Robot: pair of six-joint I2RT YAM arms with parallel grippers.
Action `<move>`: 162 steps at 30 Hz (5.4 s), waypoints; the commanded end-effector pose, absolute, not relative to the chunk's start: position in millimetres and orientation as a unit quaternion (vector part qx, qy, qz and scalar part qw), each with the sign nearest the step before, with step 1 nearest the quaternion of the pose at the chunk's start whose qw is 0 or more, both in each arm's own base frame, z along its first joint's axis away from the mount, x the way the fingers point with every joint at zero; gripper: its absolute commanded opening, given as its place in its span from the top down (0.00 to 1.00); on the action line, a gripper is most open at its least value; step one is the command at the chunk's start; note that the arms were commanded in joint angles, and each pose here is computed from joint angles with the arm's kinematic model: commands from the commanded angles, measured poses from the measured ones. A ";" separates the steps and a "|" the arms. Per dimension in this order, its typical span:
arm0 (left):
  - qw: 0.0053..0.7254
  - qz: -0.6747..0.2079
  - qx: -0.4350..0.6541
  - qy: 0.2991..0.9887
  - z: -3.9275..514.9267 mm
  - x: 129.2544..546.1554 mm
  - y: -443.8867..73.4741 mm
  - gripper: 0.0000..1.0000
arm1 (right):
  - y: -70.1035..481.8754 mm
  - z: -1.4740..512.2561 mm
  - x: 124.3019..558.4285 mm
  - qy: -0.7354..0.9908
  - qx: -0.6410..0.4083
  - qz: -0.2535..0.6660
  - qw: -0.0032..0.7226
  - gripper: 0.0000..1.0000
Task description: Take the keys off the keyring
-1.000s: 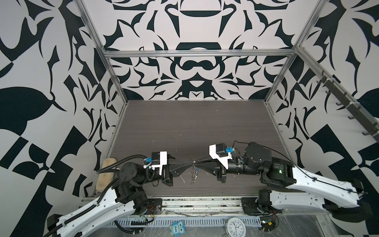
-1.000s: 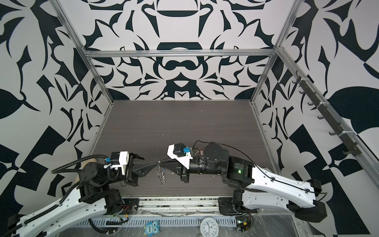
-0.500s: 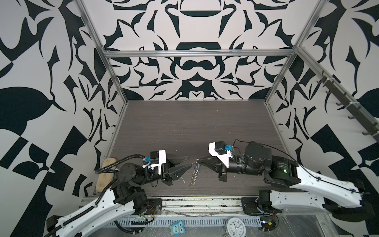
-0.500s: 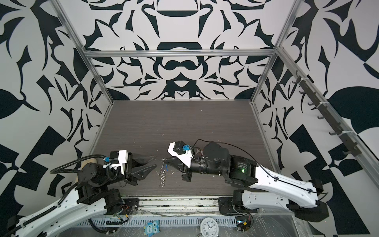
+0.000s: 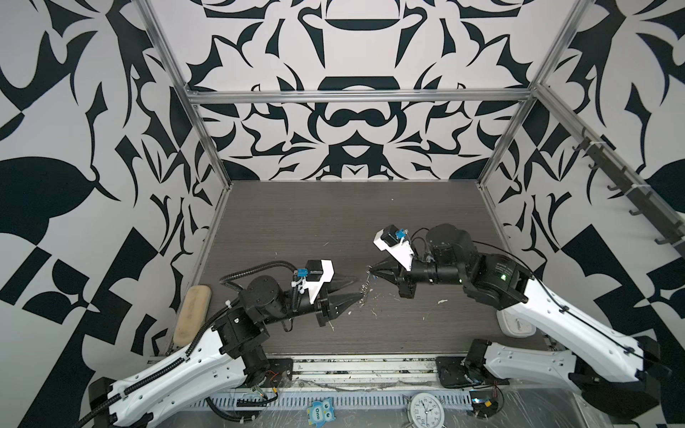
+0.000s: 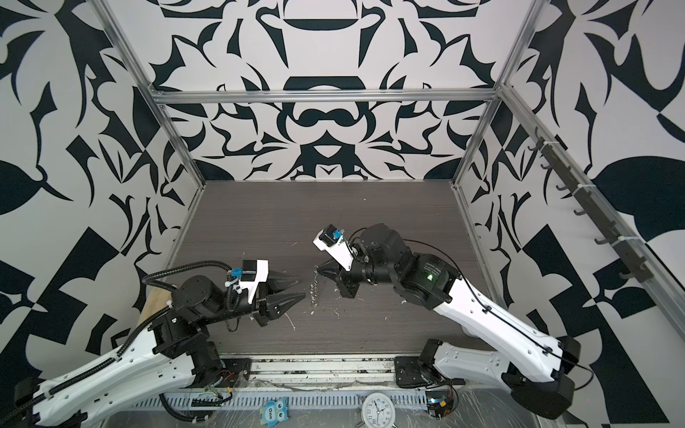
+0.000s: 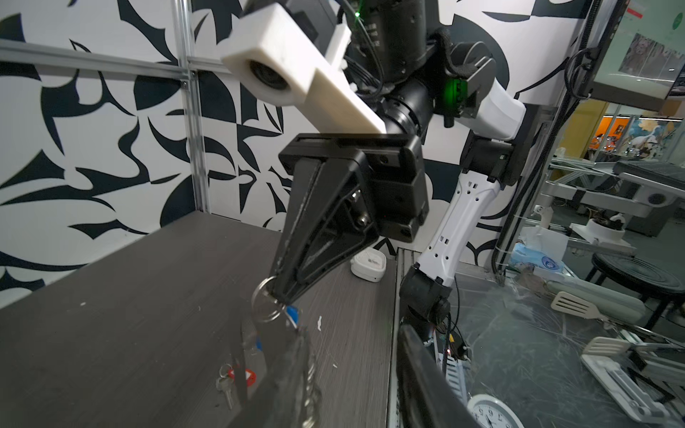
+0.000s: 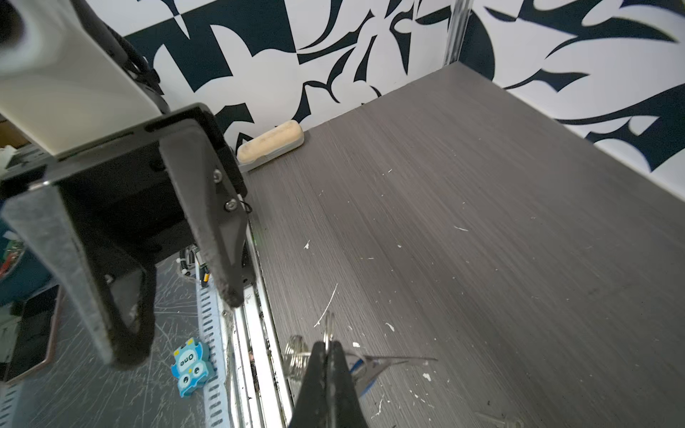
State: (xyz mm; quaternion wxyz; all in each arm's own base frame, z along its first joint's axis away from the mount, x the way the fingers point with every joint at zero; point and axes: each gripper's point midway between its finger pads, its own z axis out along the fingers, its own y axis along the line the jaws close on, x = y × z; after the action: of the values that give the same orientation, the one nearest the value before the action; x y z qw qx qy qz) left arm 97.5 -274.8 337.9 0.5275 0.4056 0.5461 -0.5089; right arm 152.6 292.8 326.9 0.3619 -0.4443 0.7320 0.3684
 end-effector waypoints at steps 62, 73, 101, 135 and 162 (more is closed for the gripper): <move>0.467 -0.595 0.372 0.537 354.8 131.9 -276.3 1.00 | 297.5 373.1 156.4 0.657 -0.432 0.462 0.409 0.60; 0.505 -0.595 0.345 0.521 372.8 134.0 -266.6 1.00 | 293.8 365.8 146.2 0.634 -0.422 0.472 0.443 0.46; 0.534 -0.602 0.320 0.499 385.0 130.7 -257.7 1.00 | 320.4 351.5 152.7 0.639 -0.431 0.411 0.486 0.82; 0.542 -0.604 0.327 0.485 386.2 121.1 -253.3 1.00 | 305.8 349.6 133.4 0.649 -0.421 0.412 0.481 0.58; 0.541 -0.614 0.337 0.465 391.9 114.1 -252.9 1.00 | 321.7 403.5 119.7 0.578 -0.418 0.490 0.501 0.67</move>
State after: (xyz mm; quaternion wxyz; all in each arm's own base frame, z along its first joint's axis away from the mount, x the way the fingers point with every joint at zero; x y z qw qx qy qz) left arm 121.5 -260.0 367.6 0.5158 0.3361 0.5000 -0.6090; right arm 130.0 321.2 366.6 0.4832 -0.4176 0.6185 0.4578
